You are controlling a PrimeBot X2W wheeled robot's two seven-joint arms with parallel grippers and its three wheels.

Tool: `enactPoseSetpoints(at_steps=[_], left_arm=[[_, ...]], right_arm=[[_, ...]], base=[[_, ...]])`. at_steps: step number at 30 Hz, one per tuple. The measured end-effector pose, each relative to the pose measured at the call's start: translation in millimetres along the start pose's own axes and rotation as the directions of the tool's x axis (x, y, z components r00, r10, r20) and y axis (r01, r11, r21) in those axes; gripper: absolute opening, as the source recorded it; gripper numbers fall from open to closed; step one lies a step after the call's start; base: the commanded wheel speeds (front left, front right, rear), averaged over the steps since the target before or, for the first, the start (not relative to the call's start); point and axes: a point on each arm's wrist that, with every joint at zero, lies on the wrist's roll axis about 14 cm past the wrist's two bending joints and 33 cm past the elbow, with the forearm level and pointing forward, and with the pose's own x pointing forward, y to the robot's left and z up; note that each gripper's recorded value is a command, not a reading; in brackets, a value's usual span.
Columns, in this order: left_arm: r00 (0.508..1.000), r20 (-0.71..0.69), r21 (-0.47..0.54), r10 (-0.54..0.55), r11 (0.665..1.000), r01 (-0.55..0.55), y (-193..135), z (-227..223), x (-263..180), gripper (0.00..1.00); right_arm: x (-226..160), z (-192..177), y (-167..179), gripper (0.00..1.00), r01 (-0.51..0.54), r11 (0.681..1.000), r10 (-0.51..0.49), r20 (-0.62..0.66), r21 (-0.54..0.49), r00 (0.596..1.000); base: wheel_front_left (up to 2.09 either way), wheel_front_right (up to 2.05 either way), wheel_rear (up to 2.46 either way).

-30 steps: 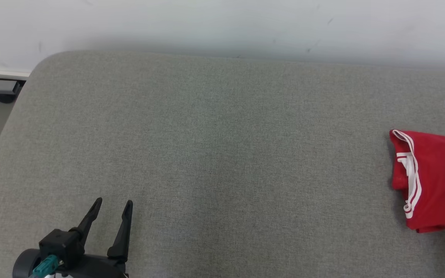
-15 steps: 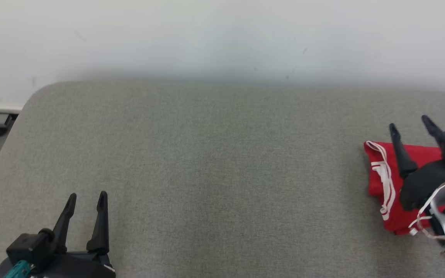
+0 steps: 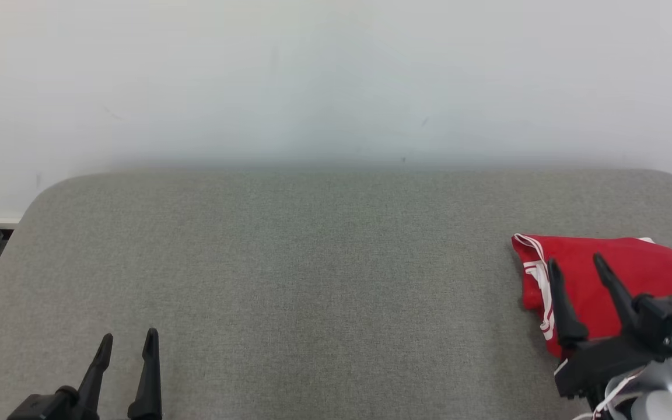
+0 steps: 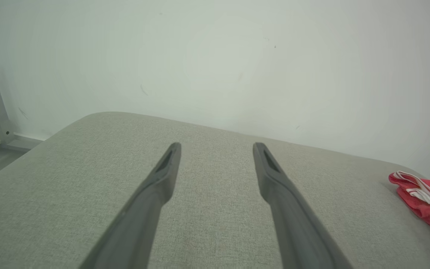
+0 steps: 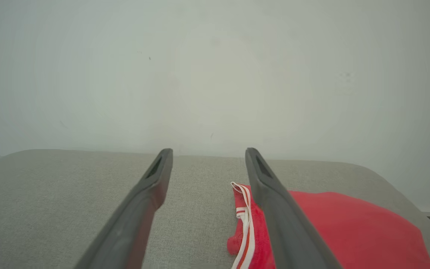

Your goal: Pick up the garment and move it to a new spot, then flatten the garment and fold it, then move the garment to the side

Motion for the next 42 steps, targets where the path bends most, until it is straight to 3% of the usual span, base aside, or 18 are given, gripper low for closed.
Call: enactPoseSetpoints(at_steps=[12,26,27,33,42], left_arm=[[1.0,-0.012,0.045,-0.001,0.999,0.002,2.1,-4.2,-9.8,1.0],[1.0,-0.027,0.025,-0.001,1.0,0.002,0.9,-7.1,-11.6,1.0],[0.999,-0.035,0.02,0.001,1.0,-0.001,1.1,-8.9,-11.8,0.0],[0.993,-0.115,-0.015,0.016,1.0,-0.018,-3.0,-35.2,-21.6,0.0],[0.987,-0.151,-0.119,0.047,0.991,-0.065,4.6,-40.9,-19.3,0.0]], right_arm=[[-28.1,-31.4,9.0,1.0,0.034,0.996,-0.03,-0.059,0.077,0.998],[-31.8,-36.8,9.3,1.0,0.047,0.994,-0.041,-0.066,0.098,0.997],[-32.9,-39.4,9.4,0.0,0.049,0.994,-0.041,-0.075,0.099,0.996],[-52.6,-74.0,8.0,0.0,0.076,0.991,-0.055,-0.187,0.108,0.981],[-52.9,-79.3,0.8,0.0,0.123,0.972,-0.079,-0.215,0.201,0.973]], base=[[0.0,0.0,0.0],[0.0,0.0,0.0],[0.0,0.0,0.0],[0.0,0.0,0.0],[0.0,0.0,0.0]])
